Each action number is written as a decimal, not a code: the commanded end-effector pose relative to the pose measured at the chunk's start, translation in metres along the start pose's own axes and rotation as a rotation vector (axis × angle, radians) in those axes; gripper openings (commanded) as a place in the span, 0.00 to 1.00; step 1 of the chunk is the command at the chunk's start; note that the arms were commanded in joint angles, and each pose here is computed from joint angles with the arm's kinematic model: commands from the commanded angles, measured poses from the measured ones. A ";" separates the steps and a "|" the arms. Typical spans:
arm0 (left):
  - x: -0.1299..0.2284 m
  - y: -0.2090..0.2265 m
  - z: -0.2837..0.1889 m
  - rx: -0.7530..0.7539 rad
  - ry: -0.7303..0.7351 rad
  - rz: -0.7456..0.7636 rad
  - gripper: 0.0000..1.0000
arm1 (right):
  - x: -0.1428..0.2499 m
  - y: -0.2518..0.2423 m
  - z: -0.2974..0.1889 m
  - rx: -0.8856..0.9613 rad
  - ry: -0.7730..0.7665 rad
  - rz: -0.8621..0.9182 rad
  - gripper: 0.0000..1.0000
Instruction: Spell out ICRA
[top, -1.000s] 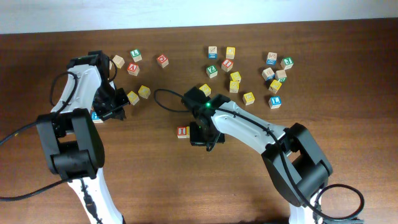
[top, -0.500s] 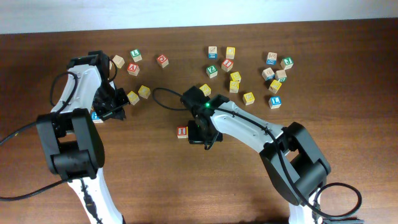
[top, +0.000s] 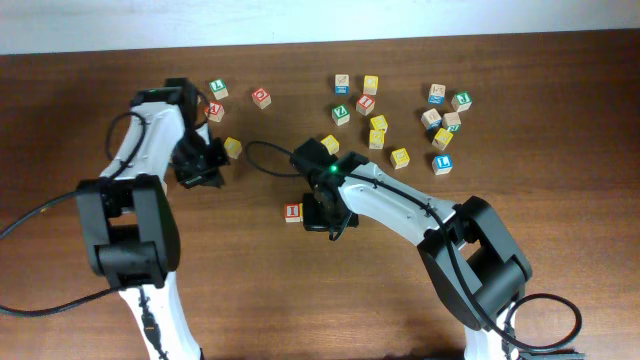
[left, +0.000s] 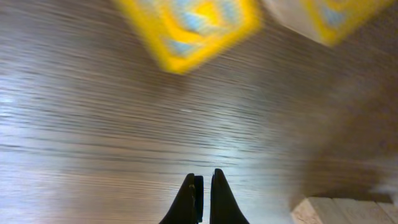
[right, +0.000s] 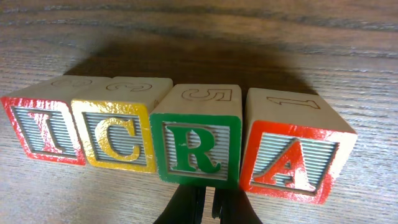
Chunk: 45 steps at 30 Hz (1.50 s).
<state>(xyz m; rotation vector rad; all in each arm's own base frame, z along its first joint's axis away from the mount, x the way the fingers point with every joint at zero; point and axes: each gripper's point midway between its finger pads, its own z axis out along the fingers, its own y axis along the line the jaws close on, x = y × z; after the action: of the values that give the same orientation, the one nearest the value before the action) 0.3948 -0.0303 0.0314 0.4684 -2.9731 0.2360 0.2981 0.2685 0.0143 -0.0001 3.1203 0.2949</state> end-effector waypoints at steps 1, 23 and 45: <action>0.001 -0.024 0.002 0.021 -0.010 0.071 0.00 | -0.001 -0.006 0.005 0.028 -0.005 0.010 0.04; 0.005 -0.031 0.003 0.019 -0.008 0.092 0.00 | 0.002 0.000 -0.036 0.035 0.044 0.004 0.04; 0.054 -0.030 0.038 -0.043 0.140 0.122 0.00 | -0.032 -0.047 -0.021 -0.051 0.042 0.093 0.04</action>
<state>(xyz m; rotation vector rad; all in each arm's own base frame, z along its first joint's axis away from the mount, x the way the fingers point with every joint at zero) 0.3529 -0.0798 0.0094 0.2736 -2.8782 0.1932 0.3327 0.2142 0.0263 0.1597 3.1558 0.3554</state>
